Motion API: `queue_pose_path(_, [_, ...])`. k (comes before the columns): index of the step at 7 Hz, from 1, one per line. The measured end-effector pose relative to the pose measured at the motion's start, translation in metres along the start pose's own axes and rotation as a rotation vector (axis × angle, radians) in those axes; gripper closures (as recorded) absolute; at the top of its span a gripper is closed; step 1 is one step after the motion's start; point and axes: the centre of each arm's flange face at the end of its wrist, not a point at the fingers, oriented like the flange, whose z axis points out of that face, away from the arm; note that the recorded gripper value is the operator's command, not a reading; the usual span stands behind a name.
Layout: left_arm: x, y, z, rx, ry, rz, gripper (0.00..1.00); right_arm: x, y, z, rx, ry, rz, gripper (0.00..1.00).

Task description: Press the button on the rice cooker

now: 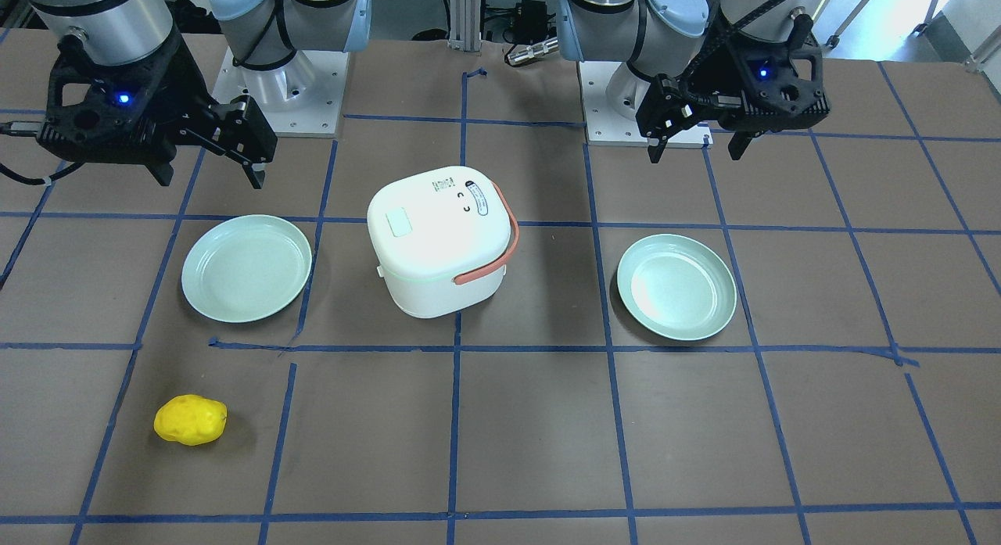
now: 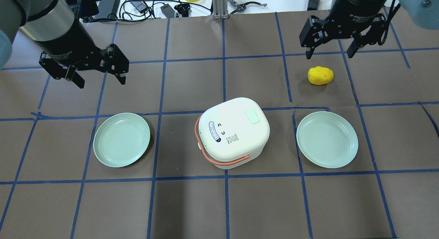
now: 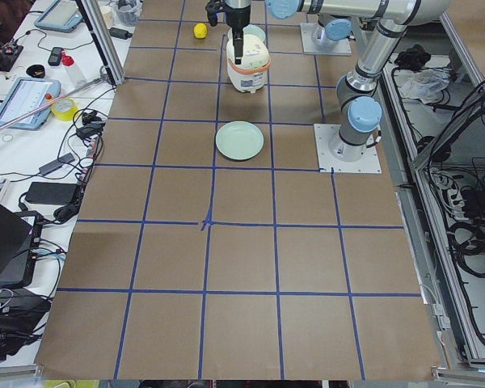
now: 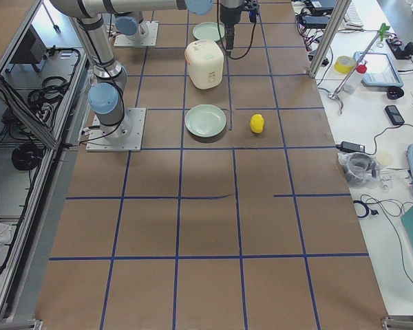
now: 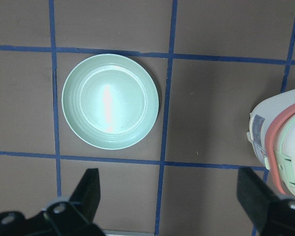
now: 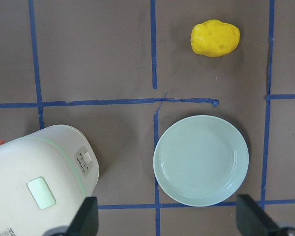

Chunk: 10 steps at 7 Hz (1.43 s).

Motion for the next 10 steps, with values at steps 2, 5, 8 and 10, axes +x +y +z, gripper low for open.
queue_pose_path(2, [0.0000, 0.0000, 0.0000, 0.000, 0.000, 0.000, 0.00, 0.0000, -0.0003, 0.0013, -0.003, 0.000, -0.001, 0.00])
queue_pose_path(5, [0.0000, 0.0000, 0.0000, 0.000, 0.000, 0.000, 0.00, 0.0010, -0.0026, 0.0022, 0.000, -0.005, -0.006, 0.00])
queue_pose_path(8, [0.0000, 0.0000, 0.0000, 0.000, 0.000, 0.000, 0.00, 0.0007, -0.0016, 0.0006, 0.007, 0.000, 0.002, 0.00])
queue_pose_path(10, [0.0000, 0.0000, 0.0000, 0.000, 0.000, 0.000, 0.00, 0.0006, -0.0006, 0.0026, -0.001, 0.000, 0.004, 0.00])
